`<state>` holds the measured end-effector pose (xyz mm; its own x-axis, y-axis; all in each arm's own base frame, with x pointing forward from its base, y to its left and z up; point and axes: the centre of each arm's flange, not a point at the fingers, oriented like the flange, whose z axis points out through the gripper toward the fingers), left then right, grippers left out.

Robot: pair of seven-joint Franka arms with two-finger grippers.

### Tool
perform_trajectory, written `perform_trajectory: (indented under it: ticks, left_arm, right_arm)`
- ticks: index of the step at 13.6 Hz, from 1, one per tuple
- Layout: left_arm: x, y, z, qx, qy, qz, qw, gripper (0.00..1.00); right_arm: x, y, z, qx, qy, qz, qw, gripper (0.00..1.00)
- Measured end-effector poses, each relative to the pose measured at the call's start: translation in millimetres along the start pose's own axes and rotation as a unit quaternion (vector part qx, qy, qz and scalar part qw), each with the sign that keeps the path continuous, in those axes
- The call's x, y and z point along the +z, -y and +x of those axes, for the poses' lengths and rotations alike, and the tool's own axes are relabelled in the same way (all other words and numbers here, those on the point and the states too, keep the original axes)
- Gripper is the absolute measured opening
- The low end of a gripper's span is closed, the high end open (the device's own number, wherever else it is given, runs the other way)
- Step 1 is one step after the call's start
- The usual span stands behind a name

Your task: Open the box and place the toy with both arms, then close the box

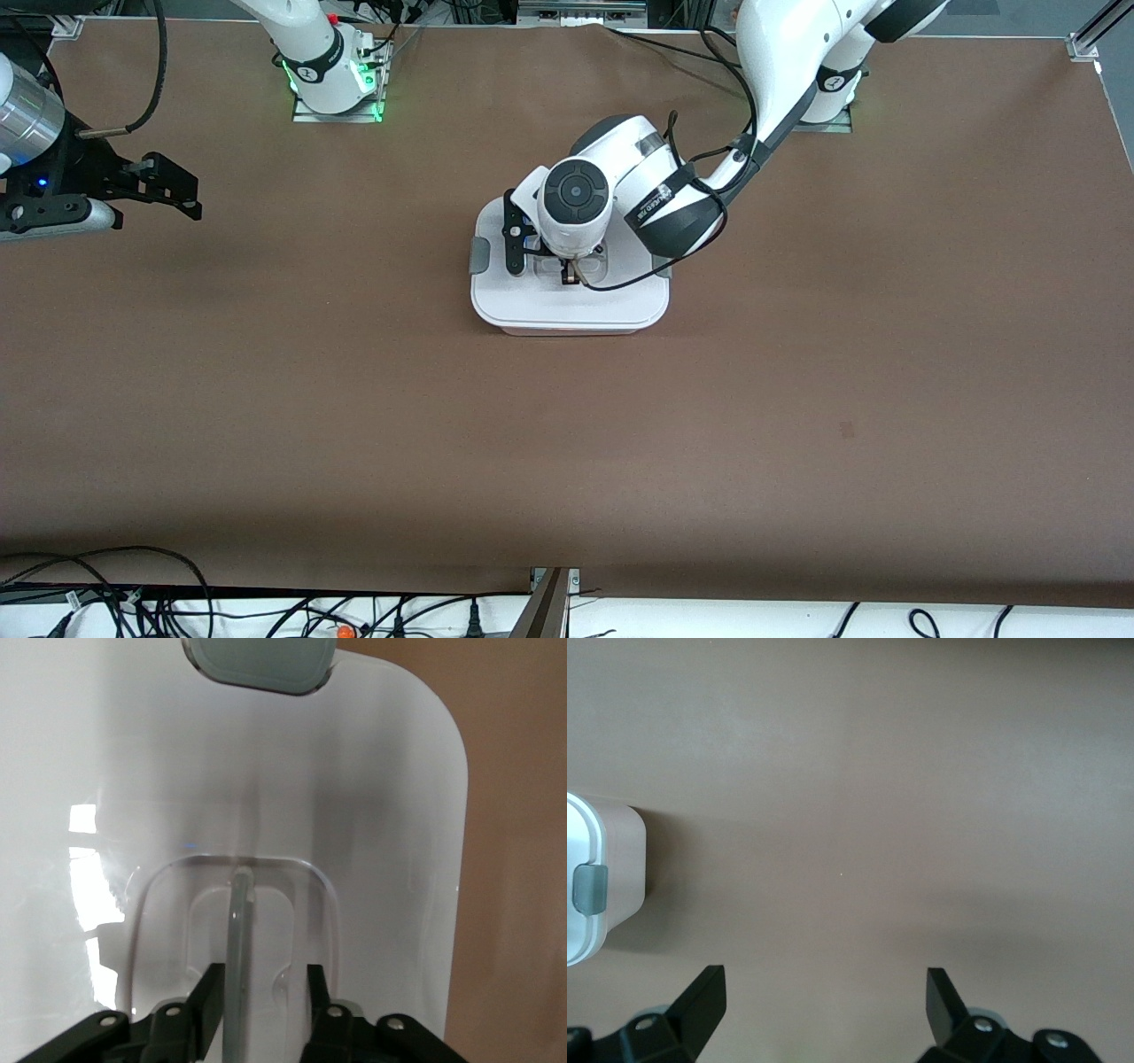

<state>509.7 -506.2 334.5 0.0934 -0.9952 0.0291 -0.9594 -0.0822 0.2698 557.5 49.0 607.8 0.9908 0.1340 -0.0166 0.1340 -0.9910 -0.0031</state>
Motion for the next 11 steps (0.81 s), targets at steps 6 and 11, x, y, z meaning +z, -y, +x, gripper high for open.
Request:
perform_trajectory:
  ticks: [6, 11]
  left_arm:
    - [-77, -26, -20, -0.1, 0.009, 0.015, 0.995, 1.0]
    - [-164, -28, -81, -0.268, 0.01, 0.052, 0.962, 1.0]
  right_arm:
    - [-1, 0, 0, 0.0, -0.002, 0.0, 1.0, 1.0]
    - [-1, 0, 1, 0.0, -0.003, 0.0, 1.0, 1.0]
